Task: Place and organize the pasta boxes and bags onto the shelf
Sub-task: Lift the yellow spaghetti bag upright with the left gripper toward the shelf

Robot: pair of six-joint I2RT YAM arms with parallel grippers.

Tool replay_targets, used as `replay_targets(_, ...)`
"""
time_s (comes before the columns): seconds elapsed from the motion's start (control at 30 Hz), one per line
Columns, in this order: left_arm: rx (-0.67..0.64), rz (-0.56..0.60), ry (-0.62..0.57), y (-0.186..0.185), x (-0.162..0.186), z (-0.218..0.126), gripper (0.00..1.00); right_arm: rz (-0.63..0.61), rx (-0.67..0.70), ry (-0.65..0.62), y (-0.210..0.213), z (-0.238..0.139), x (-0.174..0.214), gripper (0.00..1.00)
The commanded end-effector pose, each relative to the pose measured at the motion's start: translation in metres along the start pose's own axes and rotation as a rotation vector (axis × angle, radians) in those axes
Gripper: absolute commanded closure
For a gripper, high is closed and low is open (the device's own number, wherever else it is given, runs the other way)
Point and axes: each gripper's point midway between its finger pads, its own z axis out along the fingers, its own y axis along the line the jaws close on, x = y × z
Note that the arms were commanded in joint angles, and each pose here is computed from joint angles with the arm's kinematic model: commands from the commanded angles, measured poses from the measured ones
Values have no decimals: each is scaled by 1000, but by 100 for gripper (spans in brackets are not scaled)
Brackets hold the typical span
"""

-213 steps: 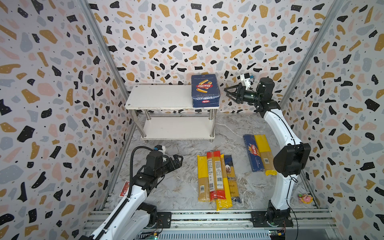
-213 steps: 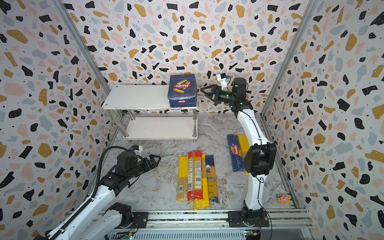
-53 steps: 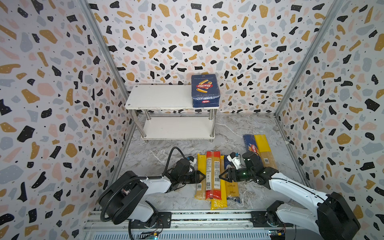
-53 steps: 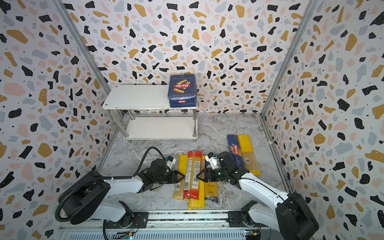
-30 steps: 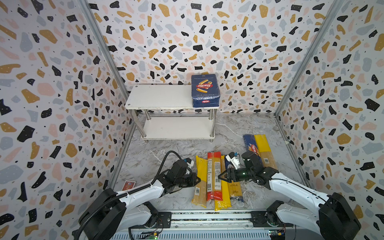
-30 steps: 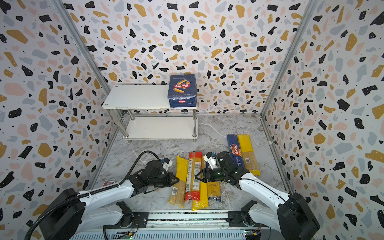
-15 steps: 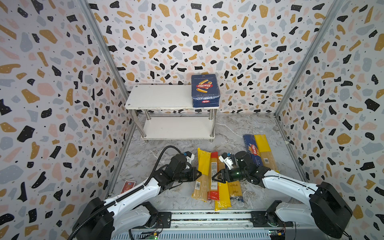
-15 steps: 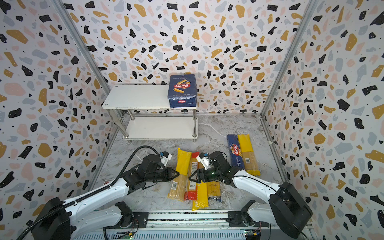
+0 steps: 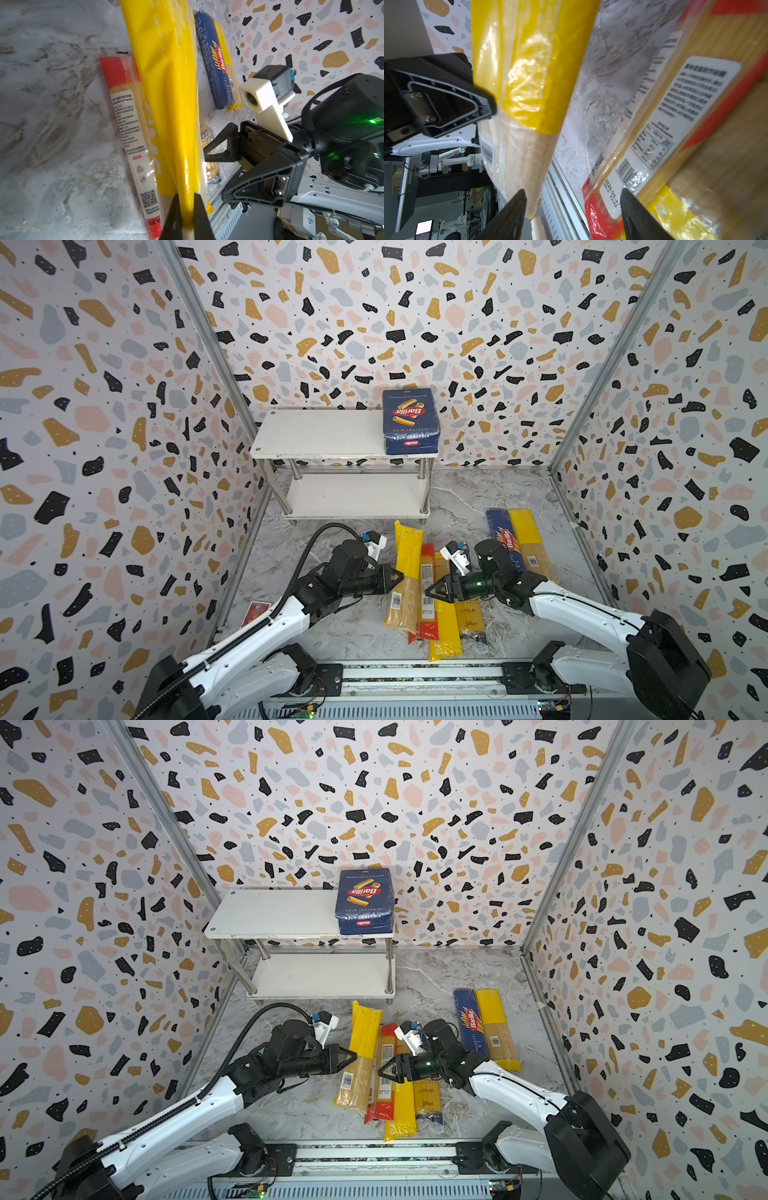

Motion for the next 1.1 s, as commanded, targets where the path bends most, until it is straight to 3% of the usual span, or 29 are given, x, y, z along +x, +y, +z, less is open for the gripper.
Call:
replay_targets(0.0, 140, 98, -168, -56, -45, -35, 100, -27, -16, -13, 8, -9, -6, 28)
replay_targets(0.5, 110, 193, -347, -108, -98, -105, 100, -72, -46, -36, 29, -20, -15, 28)
replay_targets(1.07, -13, 258, -496, -131, -153, -159, 100, -99, -60, -45, 36, -28, -16, 28)
